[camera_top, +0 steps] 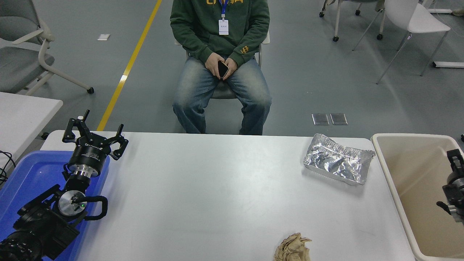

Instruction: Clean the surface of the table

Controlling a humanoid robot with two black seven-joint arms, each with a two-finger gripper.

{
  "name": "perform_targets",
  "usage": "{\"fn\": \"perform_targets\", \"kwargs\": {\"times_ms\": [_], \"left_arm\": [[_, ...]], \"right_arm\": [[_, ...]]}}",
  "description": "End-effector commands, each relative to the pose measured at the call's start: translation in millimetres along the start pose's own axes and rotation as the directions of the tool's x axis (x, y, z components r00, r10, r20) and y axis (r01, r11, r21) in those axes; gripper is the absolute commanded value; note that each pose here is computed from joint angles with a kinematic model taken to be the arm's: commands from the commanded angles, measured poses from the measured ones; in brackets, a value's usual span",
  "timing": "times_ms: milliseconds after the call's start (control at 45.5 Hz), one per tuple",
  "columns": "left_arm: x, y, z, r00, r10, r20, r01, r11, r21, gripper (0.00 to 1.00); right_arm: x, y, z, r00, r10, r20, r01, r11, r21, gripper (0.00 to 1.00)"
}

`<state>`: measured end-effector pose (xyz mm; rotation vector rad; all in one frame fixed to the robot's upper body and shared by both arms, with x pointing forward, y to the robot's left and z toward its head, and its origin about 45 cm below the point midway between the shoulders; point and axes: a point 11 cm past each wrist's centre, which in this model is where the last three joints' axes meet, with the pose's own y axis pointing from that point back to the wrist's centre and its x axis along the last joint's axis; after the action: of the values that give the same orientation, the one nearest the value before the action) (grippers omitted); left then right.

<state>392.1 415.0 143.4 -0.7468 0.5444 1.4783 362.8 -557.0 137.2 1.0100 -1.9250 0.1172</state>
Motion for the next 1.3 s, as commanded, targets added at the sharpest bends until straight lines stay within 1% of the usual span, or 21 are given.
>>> {"fn": "perform_targets", "kwargs": {"times_ms": [0, 110, 198, 264, 286, 396, 571, 725, 945, 1121, 1275], "left_arm": [[-0.1, 0.0, -0.3, 1.0, -0.001, 0.001, 0.001, 1.0, 0.002, 1.0], [-0.1, 0.0, -0.3, 1.0, -0.001, 0.001, 0.001, 1.0, 0.002, 1.0], [-0.1, 0.0, -0.1, 1.0, -0.001, 0.001, 0.001, 1.0, 0.001, 1.0], [-0.1, 0.0, 0.0, 1.0, 0.0, 0.0, 0.0, 1.0, 0.0, 1.0], [-0.1, 0.0, -0.2, 1.0, 0.0, 0.0, 0.0, 1.0, 0.001, 1.0], [-0.1, 0.0, -0.3, 1.0, -0.001, 0.001, 0.001, 1.0, 0.002, 1.0], [-0.1, 0.0, -0.3, 1.0, -0.001, 0.001, 0.001, 1.0, 0.002, 1.0], [-0.1, 0.0, -0.2, 1.0, 0.0, 0.0, 0.0, 1.0, 0.001, 1.0], [0.4, 0.5, -0.5, 1.0, 0.001, 0.001, -0.001, 1.0, 0.003, 1.0], [0.4, 0.5, -0.5, 1.0, 0.001, 0.001, -0.001, 1.0, 0.003, 1.0], [0.4, 0.5, -0.5, 1.0, 0.001, 0.001, -0.001, 1.0, 0.003, 1.0]], "right_arm": [[7.1, -4.6, -23.8, 0.999, -0.009, 0.035, 0.008, 0.999, 0.038, 1.0], [11.9, -7.5, -37.6, 0.997, -0.038, 0.072, 0.034, 0.998, 0.061, 1.0], [11.5, -8.8, -45.9, 0.984, -0.082, 0.156, 0.071, 0.995, 0.075, 1.0], [12.4, -9.9, -53.5, 0.967, -0.125, 0.223, 0.106, 0.99, 0.093, 1.0], [10.1, -9.4, -60.2, 0.953, -0.162, 0.257, 0.137, 0.984, 0.112, 1.0], [11.5, -7.2, -77.4, 0.928, -0.226, 0.296, 0.185, 0.97, 0.16, 1.0], [7.7, 5.2, -114.1, 0.848, -0.346, 0.401, 0.255, 0.93, 0.264, 1.0], [-2.0, 26.1, -151.0, 0.748, -0.474, 0.465, 0.318, 0.871, 0.376, 1.0], [-31.9, 53.5, -182.1, 0.675, -0.593, 0.439, 0.399, 0.794, 0.459, 1.0], [-81.5, 92.5, -210.5, 0.572, -0.71, 0.411, 0.48, 0.696, 0.535, 1.0], [-125.9, 122.0, -231.1, 0.458, -0.771, 0.442, 0.516, 0.636, 0.574, 1.0]]}}
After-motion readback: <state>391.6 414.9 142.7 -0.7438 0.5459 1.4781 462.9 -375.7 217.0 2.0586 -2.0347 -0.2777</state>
